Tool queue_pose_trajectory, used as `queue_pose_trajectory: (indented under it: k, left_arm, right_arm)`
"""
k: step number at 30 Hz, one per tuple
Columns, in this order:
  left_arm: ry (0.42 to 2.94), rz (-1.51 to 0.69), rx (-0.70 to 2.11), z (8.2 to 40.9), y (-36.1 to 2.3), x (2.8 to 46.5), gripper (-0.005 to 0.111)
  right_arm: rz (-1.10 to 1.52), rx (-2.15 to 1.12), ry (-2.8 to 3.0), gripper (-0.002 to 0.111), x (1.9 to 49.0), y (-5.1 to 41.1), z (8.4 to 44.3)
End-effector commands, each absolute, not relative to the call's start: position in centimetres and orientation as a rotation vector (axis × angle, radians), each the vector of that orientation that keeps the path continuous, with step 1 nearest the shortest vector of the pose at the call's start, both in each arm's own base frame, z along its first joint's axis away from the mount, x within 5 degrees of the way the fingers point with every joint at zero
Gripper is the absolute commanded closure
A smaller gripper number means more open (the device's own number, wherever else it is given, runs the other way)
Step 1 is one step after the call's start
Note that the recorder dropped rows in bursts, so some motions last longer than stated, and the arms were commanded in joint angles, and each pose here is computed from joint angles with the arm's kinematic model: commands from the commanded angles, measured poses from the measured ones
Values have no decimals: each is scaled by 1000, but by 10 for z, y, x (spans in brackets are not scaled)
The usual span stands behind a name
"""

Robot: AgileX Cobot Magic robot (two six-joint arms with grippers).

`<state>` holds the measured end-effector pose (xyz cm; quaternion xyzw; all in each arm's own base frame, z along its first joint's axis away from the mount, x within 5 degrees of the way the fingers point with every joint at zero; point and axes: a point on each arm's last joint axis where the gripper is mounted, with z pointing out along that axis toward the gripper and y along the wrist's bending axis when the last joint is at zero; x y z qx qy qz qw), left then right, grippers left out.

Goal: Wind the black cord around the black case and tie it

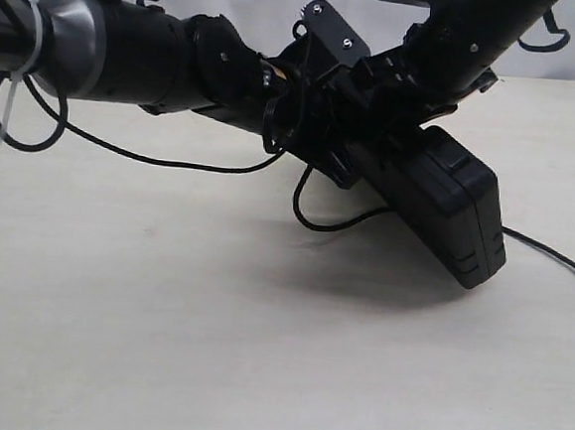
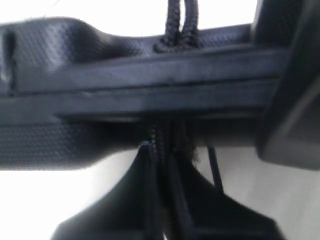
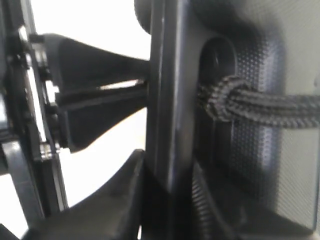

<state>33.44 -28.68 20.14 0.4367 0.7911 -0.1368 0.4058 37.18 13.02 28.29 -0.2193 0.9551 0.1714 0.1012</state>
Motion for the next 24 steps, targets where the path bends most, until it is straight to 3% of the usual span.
queue_pose_trajectory:
  k: [1, 10, 11, 14, 16, 24]
  left_arm:
    - [1937, -308, 1134, 205, -292, 332, 107]
    - [1958, -323, 1090, 205, -289, 335, 104]
    - [1966, -321, 1107, 204, -287, 336, 99]
    - [1994, -322, 1101, 202, -279, 340, 66]
    - [1999, -327, 1098, 202, -279, 340, 53]
    - [1961, -341, 1228, 235, -272, 323, 53]
  right_arm:
    - [498, -638, 2825, 104, 373, 129, 281]
    - [498, -635, 2826, 104, 373, 129, 281]
    - [498, -635, 2826, 104, 373, 129, 281]
    - [498, -635, 2826, 104, 373, 129, 281]
    - [498, -635, 2826, 104, 373, 129, 281]
    - [498, -637, 2825, 104, 373, 129, 281]
